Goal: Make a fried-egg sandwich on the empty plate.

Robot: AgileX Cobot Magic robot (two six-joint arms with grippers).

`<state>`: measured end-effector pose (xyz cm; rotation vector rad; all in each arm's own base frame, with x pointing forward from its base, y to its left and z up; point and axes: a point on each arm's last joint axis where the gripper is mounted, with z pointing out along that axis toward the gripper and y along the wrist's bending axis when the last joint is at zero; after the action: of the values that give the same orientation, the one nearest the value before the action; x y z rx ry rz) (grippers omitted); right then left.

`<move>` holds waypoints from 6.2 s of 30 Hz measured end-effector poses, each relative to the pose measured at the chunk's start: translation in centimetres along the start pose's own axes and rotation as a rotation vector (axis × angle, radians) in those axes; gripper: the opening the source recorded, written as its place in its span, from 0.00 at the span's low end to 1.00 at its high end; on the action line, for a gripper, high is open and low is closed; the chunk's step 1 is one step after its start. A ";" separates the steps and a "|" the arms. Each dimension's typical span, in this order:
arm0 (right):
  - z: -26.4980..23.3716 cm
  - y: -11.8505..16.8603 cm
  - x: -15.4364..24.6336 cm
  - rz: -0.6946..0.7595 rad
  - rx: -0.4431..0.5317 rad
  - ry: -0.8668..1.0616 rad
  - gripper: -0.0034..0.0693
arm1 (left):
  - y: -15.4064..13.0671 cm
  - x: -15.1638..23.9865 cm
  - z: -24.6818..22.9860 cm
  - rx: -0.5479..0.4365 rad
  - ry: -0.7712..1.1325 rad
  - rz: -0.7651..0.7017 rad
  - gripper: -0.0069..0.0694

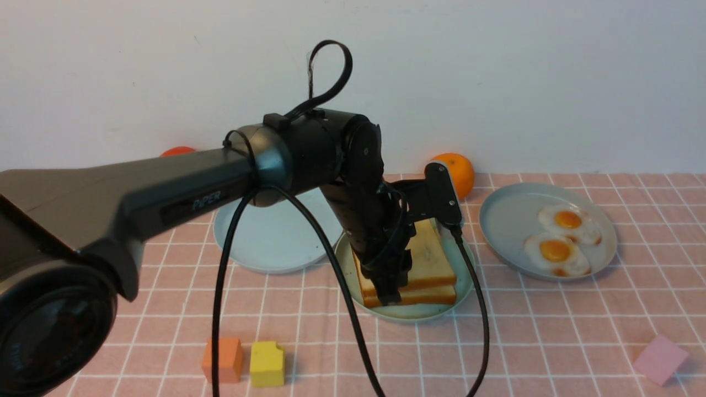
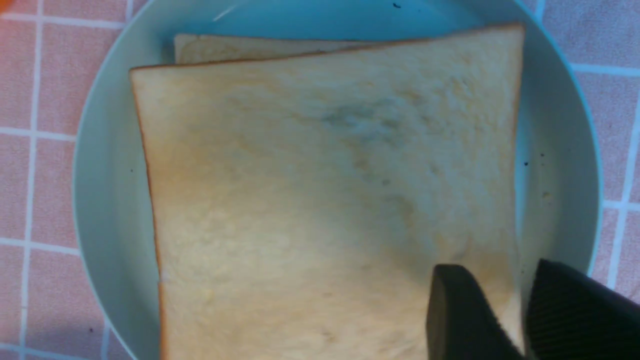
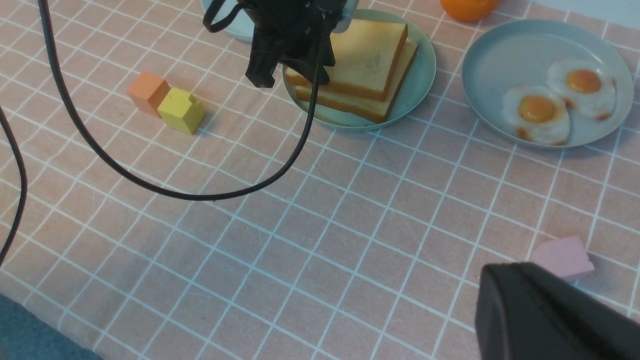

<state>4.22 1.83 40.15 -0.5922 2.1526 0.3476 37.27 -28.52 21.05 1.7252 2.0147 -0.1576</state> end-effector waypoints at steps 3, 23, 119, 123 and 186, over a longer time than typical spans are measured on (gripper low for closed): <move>0.0 0.0 0.0 0.000 -0.001 0.000 0.07 | 0.0 -0.1 -0.2 -0.003 -0.003 0.000 0.52; 0.0 0.0 0.0 0.000 -0.002 0.001 0.09 | -9.5 0.7 -35.3 -0.183 -0.590 -0.402 0.11; 13.9 -2.4 18.3 0.221 0.414 -0.337 0.06 | -23.0 18.9 -26.3 -0.336 -1.023 -0.678 0.12; 13.9 -2.4 18.3 0.221 0.414 -0.337 0.07 | -22.5 19.4 -25.8 -0.429 -1.021 -0.662 0.11; 13.9 -2.4 18.3 0.220 0.414 -0.337 0.16 | -25.7 29.6 -16.7 -0.819 -0.735 -1.295 0.11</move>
<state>5.16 0.63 17.08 -0.0548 1.8871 0.1008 5.31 -0.49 17.53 -0.2578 1.8361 -0.2641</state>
